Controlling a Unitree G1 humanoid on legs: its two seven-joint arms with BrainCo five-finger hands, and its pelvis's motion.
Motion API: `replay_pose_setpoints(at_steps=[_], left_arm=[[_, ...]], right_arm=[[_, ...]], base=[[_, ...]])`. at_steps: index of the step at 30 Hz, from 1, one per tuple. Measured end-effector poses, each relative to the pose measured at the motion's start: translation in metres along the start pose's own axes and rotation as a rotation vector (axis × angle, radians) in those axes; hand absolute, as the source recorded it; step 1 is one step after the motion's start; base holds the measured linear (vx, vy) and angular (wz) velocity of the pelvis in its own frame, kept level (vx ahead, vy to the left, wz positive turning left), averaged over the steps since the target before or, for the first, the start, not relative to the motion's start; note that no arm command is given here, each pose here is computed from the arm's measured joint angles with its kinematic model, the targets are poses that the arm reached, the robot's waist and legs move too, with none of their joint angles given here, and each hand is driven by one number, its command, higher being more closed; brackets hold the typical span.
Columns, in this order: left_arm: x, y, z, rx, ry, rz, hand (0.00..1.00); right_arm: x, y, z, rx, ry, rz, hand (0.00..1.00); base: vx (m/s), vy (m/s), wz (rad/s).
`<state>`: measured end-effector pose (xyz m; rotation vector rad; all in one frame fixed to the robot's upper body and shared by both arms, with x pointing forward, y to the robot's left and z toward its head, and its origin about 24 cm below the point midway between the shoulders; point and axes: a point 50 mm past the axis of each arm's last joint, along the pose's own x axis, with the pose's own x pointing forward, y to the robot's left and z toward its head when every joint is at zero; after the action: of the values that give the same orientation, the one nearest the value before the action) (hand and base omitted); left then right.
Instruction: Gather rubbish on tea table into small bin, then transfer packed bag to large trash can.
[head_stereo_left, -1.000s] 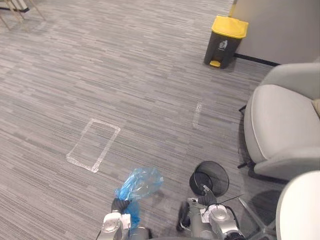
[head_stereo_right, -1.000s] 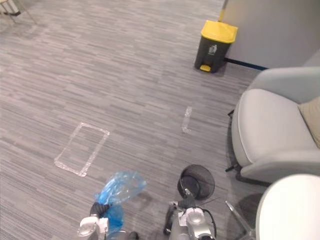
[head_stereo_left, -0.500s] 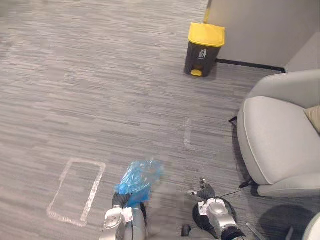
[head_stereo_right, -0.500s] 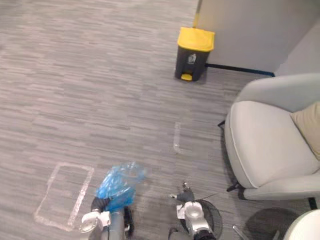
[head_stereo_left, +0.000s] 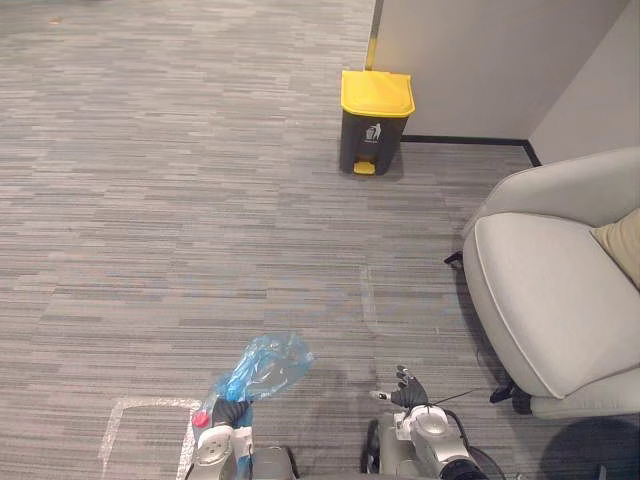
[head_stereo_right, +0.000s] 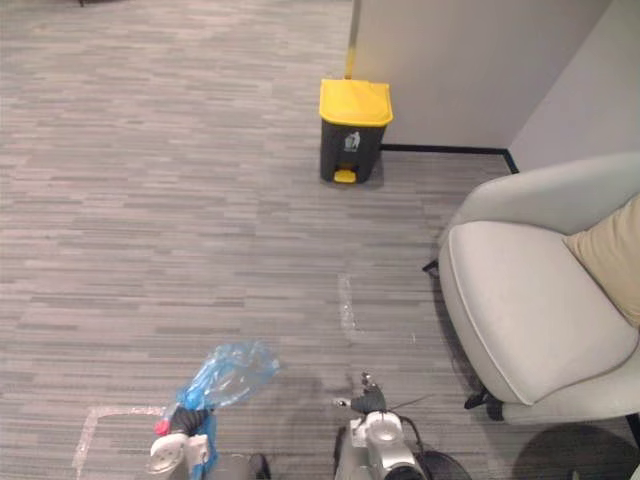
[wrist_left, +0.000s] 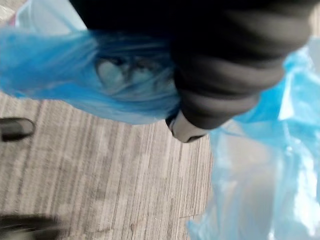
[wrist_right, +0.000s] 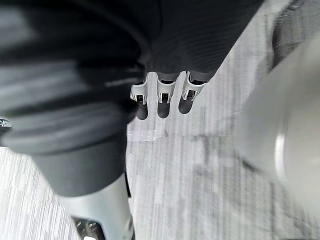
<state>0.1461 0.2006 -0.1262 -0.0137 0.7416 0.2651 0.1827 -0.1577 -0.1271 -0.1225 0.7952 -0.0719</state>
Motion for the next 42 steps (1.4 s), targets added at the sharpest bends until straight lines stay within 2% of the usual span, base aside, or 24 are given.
replay_pose_setpoints(at_steps=[5, 12, 17, 26, 34, 37, 42], left_arm=[[-0.002, -0.014, -0.01, -0.062, 0.047, -0.007, 1.0], [-0.002, -0.022, -0.001, -0.12, 0.004, -0.02, 1.0], [-0.001, -0.026, 0.0, -0.128, 0.008, -0.027, 1.0], [-0.002, -0.007, -0.011, -0.045, 0.049, -0.008, 1.0], [-0.002, 0.0, -0.017, -0.032, 0.083, 0.017, 1.0], [-0.005, -0.002, -0.026, -0.064, 0.118, 0.034, 1.0], [-0.009, -0.003, -0.024, -0.155, 0.093, 0.069, 1.0]], right_arm=[[-0.001, -0.019, -0.013, -0.001, 0.053, -0.049, 0.0], [-0.004, -0.004, -0.016, 0.06, 0.059, -0.037, 0.0], [0.001, -0.016, -0.005, 0.084, 0.033, -0.079, 0.0], [-0.008, -0.005, -0.03, 0.103, 0.109, -0.051, 0.0], [-0.006, -0.015, -0.026, 0.073, 0.097, -0.068, 0.0], [-0.002, -0.025, -0.021, 0.05, 0.091, -0.084, 0.0], [-0.006, -0.021, -0.029, 0.082, 0.113, -0.084, 0.0]], base=[[0.49, -0.217, -0.01], [0.49, -0.055, -0.19], [0.43, 0.22, -0.58], [0.43, 0.177, -0.17], [0.46, -0.115, 0.3], [0.47, -0.248, 0.25], [0.52, -0.229, 0.07]])
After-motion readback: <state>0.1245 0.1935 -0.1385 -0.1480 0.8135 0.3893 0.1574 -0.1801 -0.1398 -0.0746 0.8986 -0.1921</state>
